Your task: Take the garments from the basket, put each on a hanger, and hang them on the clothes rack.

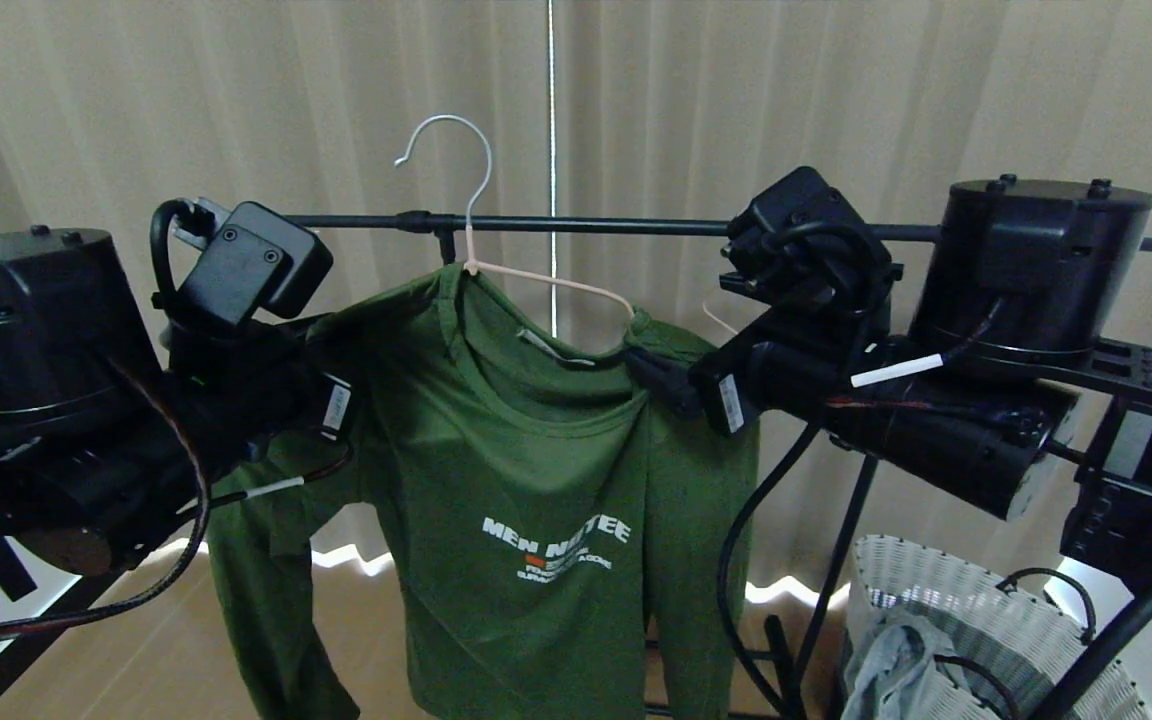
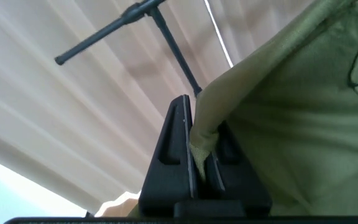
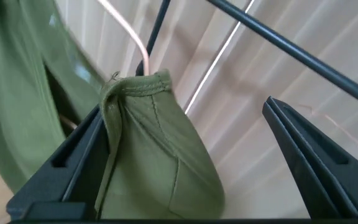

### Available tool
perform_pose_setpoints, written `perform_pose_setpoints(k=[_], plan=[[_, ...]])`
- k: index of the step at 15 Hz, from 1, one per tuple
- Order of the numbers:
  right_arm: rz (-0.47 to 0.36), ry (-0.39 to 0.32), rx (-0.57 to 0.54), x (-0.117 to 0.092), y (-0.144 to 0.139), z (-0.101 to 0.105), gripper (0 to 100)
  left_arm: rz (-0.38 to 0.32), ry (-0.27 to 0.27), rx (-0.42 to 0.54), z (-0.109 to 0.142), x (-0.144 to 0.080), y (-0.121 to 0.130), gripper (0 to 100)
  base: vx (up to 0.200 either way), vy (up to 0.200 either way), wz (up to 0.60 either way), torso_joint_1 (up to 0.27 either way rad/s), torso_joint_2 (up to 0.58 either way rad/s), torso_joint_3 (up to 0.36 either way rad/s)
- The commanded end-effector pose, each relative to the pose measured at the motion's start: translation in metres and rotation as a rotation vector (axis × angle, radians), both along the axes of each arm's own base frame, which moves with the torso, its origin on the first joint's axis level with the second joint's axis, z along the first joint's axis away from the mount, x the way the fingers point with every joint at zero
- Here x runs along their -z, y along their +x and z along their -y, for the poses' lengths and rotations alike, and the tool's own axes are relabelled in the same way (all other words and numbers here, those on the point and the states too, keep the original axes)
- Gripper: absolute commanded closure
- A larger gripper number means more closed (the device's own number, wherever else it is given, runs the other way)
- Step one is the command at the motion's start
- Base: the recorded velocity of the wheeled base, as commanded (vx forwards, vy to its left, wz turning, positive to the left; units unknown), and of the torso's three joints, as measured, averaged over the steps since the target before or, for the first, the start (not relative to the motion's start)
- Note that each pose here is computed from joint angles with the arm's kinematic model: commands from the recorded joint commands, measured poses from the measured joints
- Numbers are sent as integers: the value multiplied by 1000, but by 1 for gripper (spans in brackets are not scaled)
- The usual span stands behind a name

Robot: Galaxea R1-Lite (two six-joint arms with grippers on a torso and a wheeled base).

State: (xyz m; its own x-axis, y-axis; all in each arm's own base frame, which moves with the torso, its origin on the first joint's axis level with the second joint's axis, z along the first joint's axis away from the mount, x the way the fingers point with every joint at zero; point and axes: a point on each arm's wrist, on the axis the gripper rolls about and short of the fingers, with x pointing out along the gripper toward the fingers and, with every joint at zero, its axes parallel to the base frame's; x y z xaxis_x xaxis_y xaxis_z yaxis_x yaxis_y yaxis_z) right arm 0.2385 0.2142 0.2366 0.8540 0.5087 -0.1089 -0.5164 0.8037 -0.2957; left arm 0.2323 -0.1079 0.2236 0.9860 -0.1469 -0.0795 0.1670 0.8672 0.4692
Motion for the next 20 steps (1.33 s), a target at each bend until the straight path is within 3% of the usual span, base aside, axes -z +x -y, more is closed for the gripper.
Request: perform_pose_setpoints(k=[1, 8, 12, 15, 20], plan=[[-18, -17, -35, 8, -3, -13, 0, -5, 3, 6, 3, 2, 3, 100, 0, 0, 0, 0, 0, 0], [-12, -15, -48, 9, 6, -29, 0, -1, 1, 6, 4, 4, 4, 100, 0, 0, 0, 0, 0, 0], [19, 12, 15, 0, 30, -22, 0, -7, 6, 8, 3, 6, 2, 100, 0, 0, 0, 0, 0, 0], [24, 15, 21, -2, 31, -20, 0, -13, 10, 9, 3, 8, 1, 100, 0, 0, 0, 0, 0, 0], [25, -50, 29, 9, 39, -22, 0, 1, 10, 74, 16, 5, -9, 100, 0, 0, 0, 0, 0, 0]])
